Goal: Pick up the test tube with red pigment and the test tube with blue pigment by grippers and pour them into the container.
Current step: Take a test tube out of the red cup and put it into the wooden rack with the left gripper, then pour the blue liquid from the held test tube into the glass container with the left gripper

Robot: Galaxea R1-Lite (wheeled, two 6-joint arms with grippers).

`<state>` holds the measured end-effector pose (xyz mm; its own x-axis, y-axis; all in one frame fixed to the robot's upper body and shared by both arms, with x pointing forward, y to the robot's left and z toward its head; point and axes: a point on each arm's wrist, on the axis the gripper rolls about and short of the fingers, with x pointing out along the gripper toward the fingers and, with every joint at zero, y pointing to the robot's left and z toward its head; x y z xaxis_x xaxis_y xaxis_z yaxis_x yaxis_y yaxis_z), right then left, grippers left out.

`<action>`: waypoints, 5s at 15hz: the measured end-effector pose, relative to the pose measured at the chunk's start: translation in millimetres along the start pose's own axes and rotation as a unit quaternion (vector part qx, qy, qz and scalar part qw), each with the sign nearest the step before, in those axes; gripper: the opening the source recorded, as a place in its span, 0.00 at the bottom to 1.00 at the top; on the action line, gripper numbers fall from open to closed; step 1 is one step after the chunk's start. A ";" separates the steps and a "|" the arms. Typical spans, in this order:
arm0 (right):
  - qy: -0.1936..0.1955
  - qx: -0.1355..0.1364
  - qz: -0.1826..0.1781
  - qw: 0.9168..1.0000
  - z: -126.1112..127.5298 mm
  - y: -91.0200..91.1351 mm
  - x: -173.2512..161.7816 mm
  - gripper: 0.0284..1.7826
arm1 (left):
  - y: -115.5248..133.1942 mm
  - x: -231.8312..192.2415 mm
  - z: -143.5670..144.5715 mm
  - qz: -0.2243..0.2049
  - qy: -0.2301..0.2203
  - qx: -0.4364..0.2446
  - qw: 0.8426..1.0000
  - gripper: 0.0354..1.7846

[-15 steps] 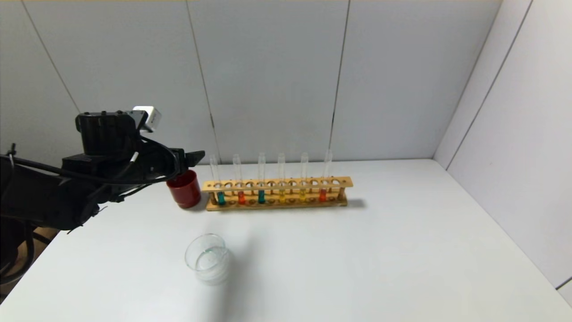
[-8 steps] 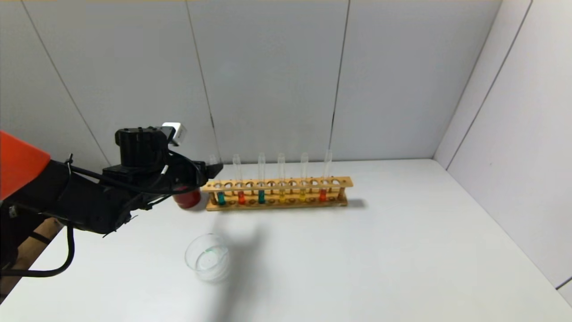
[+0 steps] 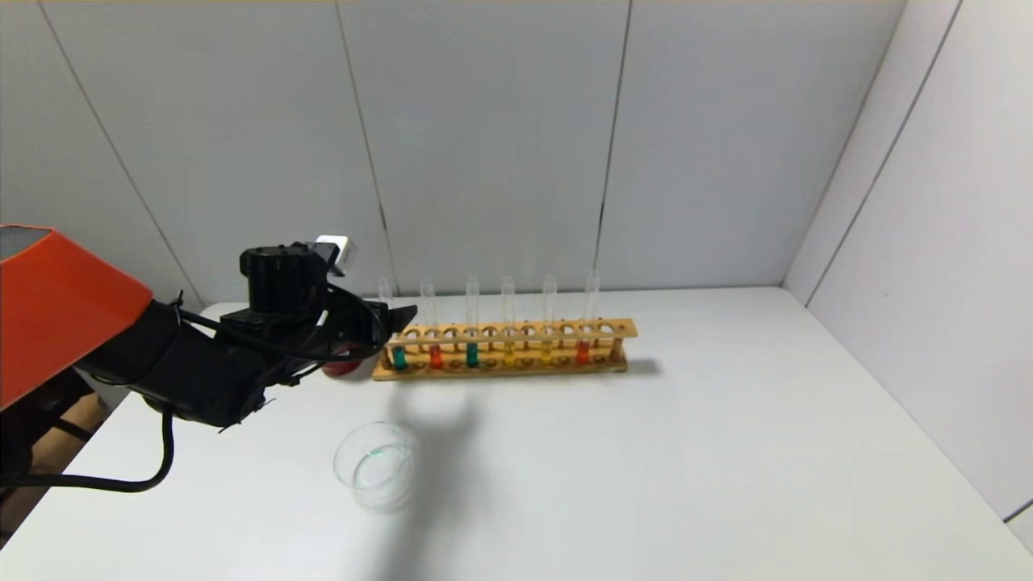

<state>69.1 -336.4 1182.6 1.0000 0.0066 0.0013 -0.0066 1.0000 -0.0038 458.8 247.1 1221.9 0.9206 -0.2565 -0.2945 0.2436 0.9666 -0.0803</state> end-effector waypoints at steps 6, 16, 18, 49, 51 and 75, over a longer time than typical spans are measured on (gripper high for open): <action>0.000 0.000 0.000 1.000 0.0 0.0 0.0 0.98 | 0.5 12.9 -7.2 0.000 0.009 0.001 1.000 0.98; 0.000 0.000 0.000 1.000 0.0 0.0 0.0 0.98 | -2.3 23.1 -15.4 -0.004 0.018 0.003 1.000 0.37; 0.000 0.000 0.000 1.000 0.0 0.0 0.0 0.98 | -2.4 25.8 -16.5 -0.005 0.018 0.003 1.000 0.21; 0.000 0.000 0.000 1.000 0.0 0.0 0.0 0.98 | -10.3 -106.2 63.3 -0.007 -0.154 0.074 0.985 0.15; 0.000 0.000 0.000 1.000 0.0 0.0 0.0 0.98 | -8.2 -125.8 52.8 -0.002 -0.147 0.068 0.987 0.15; 0.000 0.000 0.000 1.000 0.0 0.0 0.0 0.98 | 11.6 -172.7 9.6 -0.022 -0.130 0.255 0.958 0.15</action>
<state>69.1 -336.4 1182.6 1.0000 0.0066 0.0013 -0.0066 1.0000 -0.0043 305.6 302.6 1281.0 0.9351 -0.3509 -0.0496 0.3397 0.8475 0.4078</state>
